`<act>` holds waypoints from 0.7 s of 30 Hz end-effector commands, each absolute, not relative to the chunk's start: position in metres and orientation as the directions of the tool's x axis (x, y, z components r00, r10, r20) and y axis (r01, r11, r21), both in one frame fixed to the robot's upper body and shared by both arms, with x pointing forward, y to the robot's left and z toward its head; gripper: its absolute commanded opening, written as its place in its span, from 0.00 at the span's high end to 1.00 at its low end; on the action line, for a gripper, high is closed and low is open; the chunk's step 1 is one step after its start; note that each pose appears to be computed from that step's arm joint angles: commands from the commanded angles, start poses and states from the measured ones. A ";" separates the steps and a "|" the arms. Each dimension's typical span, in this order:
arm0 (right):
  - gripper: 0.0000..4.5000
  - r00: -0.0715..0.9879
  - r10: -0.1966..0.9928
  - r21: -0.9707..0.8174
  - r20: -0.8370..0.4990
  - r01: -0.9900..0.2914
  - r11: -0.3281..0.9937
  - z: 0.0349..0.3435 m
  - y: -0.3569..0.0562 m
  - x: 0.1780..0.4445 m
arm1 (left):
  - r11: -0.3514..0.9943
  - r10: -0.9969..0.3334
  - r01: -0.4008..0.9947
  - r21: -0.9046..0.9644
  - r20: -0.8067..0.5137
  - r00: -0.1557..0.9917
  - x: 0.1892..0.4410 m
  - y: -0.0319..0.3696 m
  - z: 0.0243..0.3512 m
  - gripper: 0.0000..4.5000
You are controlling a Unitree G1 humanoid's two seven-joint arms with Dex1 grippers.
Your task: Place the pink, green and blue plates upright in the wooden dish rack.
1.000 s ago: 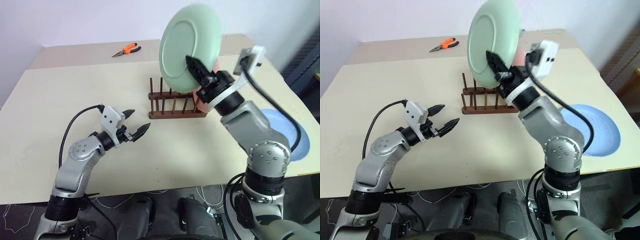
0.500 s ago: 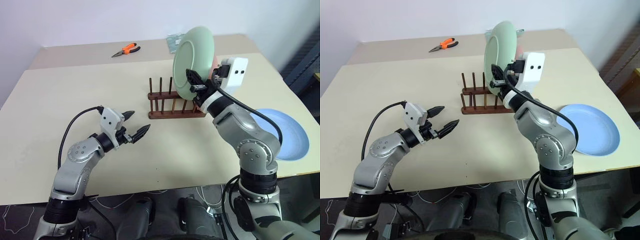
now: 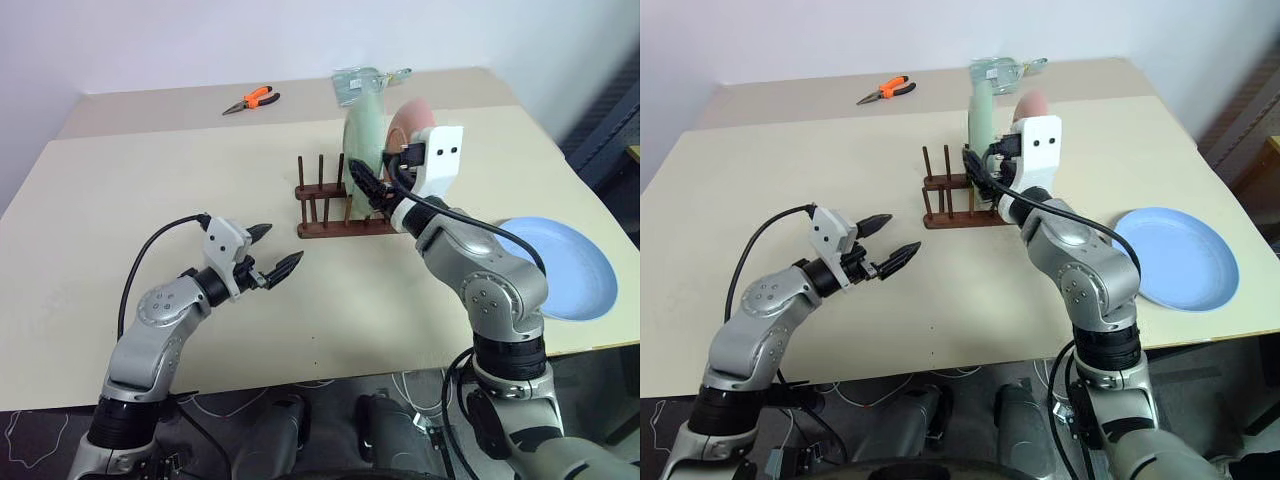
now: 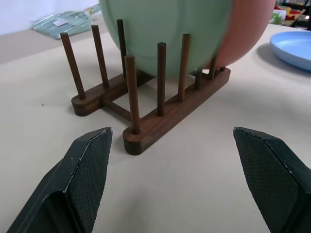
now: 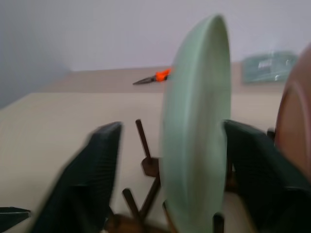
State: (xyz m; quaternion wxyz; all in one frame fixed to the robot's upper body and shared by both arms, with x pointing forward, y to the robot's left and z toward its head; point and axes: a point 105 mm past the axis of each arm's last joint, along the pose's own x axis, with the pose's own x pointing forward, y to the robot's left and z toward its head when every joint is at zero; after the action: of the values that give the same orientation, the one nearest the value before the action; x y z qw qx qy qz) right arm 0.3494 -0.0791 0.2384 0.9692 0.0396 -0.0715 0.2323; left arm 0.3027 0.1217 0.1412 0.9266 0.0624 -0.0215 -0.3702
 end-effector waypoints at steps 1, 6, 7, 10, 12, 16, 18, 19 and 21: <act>0.19 0.804 0.511 -0.148 0.305 -0.490 0.859 0.275 -0.071 0.334 | 0.706 -0.701 0.689 0.161 0.023 0.713 0.298 0.117 0.151 0.09; 0.19 0.768 0.516 -0.251 0.379 -0.452 0.856 0.296 -0.083 0.331 | 0.702 -0.706 0.695 0.157 0.022 0.708 0.298 0.115 0.150 0.09; 0.19 0.767 0.514 -0.259 0.384 -0.445 0.857 0.299 -0.086 0.331 | 0.700 -0.707 0.696 0.157 0.022 0.706 0.298 0.115 0.150 0.09; 0.19 0.775 0.508 -0.286 0.377 -0.424 0.859 0.299 -0.093 0.334 | 0.694 -0.714 0.703 0.156 0.020 0.700 0.299 0.112 0.149 0.09; 0.19 0.783 0.501 -0.300 0.369 -0.410 0.861 0.296 -0.097 0.335 | 0.688 -0.720 0.709 0.157 0.019 0.694 0.300 0.110 0.148 0.09; 0.19 0.773 0.492 -0.310 0.401 -0.391 0.867 0.304 -0.115 0.328 | 0.682 -0.725 0.714 0.156 0.018 0.689 0.299 0.109 0.147 0.09; 0.19 0.780 0.476 -0.323 0.406 -0.365 0.873 0.308 -0.141 0.324 | 0.676 -0.730 0.719 0.160 0.010 0.684 0.299 0.109 0.145 0.09; 0.19 0.784 0.471 -0.329 0.405 -0.356 0.875 0.308 -0.150 0.323 | 0.675 -0.731 0.721 0.161 0.008 0.682 0.299 0.109 0.144 0.09; 0.19 0.817 0.415 -0.326 0.401 -0.296 0.898 0.309 -0.179 0.322 | 0.672 -0.733 0.724 0.157 0.007 0.680 0.298 0.108 0.144 0.09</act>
State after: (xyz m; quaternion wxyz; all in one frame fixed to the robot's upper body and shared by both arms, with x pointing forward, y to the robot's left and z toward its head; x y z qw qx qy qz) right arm 0.3327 -0.1607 0.2914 0.9498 -0.1220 -0.2013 0.2062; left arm 0.3005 0.1107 0.1346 0.9177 0.0628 -0.0127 -0.3920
